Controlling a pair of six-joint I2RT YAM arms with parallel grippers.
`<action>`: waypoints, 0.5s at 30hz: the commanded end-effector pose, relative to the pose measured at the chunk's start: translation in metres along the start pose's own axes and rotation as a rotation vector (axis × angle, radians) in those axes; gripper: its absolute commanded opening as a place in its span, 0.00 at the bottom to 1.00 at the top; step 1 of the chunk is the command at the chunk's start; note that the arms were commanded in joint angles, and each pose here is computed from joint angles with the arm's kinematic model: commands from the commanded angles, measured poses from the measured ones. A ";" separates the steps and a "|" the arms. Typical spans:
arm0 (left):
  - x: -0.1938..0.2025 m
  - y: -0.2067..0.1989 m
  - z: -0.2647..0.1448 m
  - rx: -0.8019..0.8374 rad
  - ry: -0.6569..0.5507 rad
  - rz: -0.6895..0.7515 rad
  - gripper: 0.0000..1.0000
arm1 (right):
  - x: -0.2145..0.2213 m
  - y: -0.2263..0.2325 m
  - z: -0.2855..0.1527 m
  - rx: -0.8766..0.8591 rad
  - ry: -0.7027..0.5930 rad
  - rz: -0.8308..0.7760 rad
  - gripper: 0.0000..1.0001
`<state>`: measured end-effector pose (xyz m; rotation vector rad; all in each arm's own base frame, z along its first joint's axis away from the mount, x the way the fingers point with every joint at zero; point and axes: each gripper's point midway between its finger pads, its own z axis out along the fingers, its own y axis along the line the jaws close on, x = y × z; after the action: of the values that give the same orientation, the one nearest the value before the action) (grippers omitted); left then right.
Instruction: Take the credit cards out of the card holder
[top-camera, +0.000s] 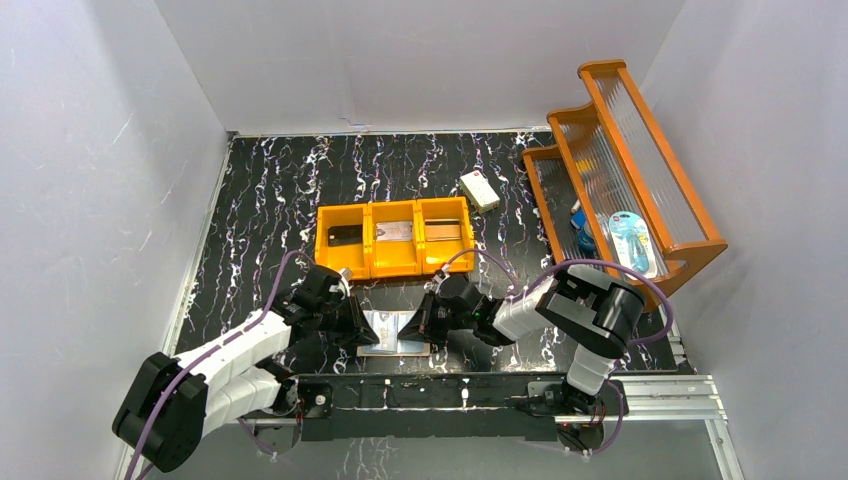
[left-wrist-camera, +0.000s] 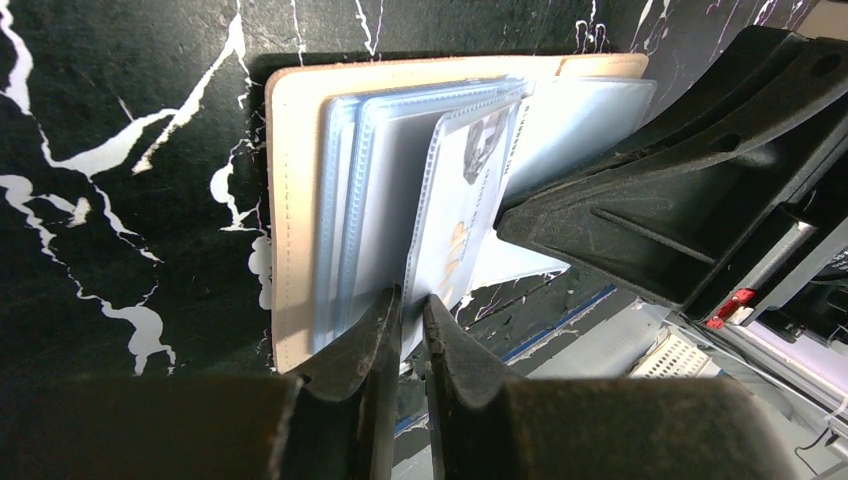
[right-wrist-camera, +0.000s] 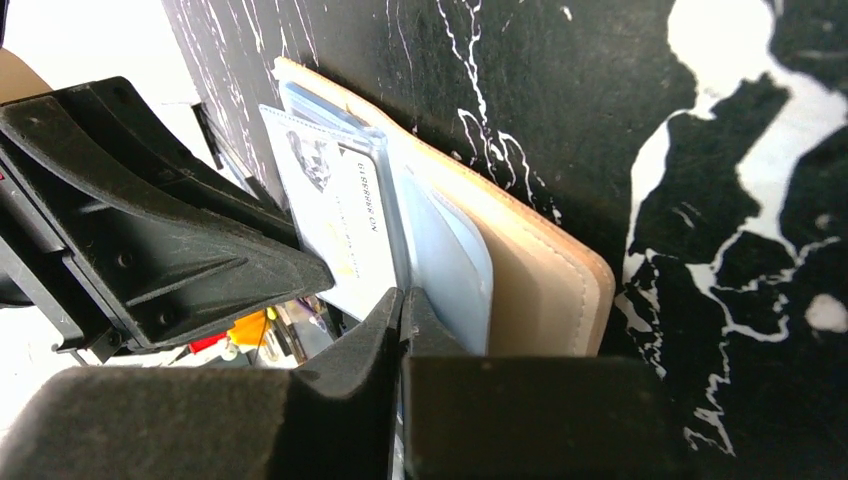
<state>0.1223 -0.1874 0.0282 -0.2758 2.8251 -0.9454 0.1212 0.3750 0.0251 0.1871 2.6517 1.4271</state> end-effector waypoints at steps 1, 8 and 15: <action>0.005 0.007 0.000 -0.023 0.011 0.006 0.12 | -0.003 0.018 0.000 -0.054 -0.001 -0.023 0.14; 0.005 0.008 0.001 -0.032 0.016 0.005 0.19 | -0.006 0.006 0.012 -0.008 0.002 0.000 0.32; 0.007 0.010 0.002 -0.044 0.029 0.009 0.16 | -0.004 0.010 0.016 -0.042 0.014 -0.001 0.24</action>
<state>0.1224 -0.1880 0.0277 -0.2707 2.8262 -0.9465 0.1236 0.3882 0.0275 0.1713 2.6497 1.4794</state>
